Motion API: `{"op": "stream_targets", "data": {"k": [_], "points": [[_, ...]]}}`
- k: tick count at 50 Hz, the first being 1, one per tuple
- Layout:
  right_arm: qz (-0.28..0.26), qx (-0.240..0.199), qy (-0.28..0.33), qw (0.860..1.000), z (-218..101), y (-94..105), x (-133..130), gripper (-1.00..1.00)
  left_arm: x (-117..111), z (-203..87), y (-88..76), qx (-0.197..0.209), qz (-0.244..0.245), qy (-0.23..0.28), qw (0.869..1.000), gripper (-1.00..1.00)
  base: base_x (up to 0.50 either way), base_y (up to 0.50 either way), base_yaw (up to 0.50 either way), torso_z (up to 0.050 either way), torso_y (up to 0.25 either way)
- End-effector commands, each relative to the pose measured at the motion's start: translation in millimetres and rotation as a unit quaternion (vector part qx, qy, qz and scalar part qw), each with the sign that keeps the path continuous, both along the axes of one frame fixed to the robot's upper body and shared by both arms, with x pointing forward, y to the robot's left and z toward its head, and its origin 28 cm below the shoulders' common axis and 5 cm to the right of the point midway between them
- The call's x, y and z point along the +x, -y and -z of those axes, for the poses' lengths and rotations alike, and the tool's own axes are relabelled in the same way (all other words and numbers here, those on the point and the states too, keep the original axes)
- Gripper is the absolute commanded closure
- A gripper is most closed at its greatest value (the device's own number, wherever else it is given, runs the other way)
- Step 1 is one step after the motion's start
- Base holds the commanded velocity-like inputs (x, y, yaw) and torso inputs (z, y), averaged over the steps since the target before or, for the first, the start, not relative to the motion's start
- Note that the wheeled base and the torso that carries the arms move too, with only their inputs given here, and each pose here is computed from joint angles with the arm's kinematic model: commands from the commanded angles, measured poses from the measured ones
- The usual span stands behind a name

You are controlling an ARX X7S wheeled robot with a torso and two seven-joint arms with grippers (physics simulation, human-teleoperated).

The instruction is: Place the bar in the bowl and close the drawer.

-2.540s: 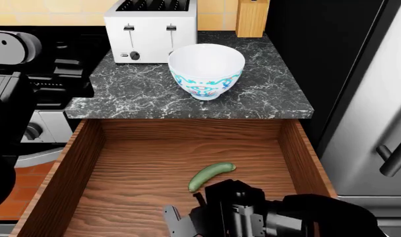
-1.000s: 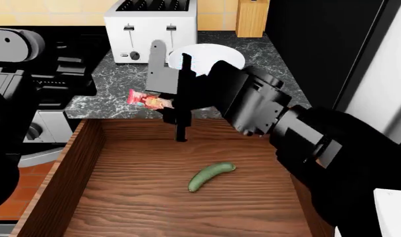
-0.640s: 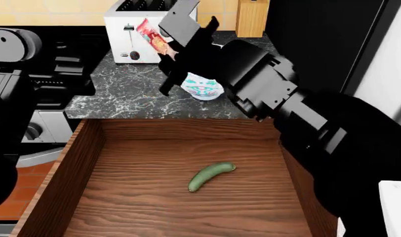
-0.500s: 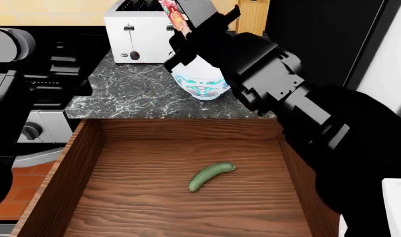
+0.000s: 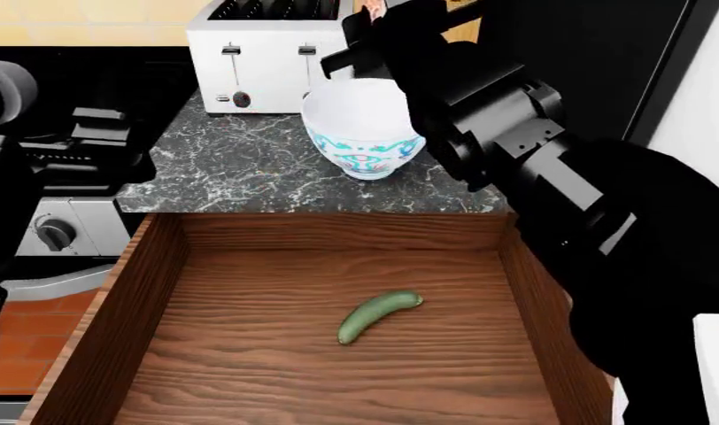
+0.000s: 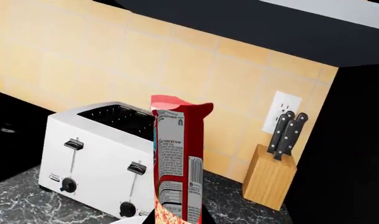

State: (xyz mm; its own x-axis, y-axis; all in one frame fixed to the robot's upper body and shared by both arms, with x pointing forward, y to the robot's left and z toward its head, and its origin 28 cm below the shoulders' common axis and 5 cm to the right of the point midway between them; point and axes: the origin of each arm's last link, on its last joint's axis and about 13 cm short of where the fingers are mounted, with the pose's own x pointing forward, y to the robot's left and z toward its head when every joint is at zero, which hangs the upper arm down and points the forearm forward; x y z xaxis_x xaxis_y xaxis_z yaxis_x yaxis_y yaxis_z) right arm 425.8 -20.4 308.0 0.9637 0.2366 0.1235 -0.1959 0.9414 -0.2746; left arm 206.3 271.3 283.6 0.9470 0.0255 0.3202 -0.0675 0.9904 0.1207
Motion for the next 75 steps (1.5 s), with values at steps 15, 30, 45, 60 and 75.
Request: {"op": "stream_targets", "data": {"k": [15, 30, 45, 60, 75], "points": [[-0.096, -0.014, 0.027, 0.995, -1, 8.1, 5, 1.0, -9, -11, 2.9, 0.026, 0.017, 0.008, 0.999, -1.0, 0.0, 0.0, 0.0, 0.0, 0.0], [-0.085, 0.001, 0.024, 0.996, -3, 7.6, 5, 1.0, -10, -15, 6.1, 0.037, 0.022, 0.014, 0.999, -1.0, 0.0, 0.0, 0.0, 0.001, -0.101], [-0.077, 0.006, 0.019, 0.997, -2, 7.1, 4, 1.0, -9, -15, 6.9, 0.039, 0.019, 0.015, 0.999, -1.0, 0.0, 0.0, 0.0, 0.003, -0.166], [-0.071, 0.015, 0.018, 0.997, -5, 7.5, 4, 1.0, -8, -14, 7.0, 0.037, 0.018, 0.015, 0.999, -1.0, 0.0, 0.0, 0.0, 0.003, -0.087], [-0.065, 0.031, 0.01, 0.997, -7, 6.6, 3, 1.0, -11, -15, 4.4, 0.029, 0.016, 0.017, 0.999, -1.0, 0.0, 0.0, 0.0, 0.0, 0.0]]}}
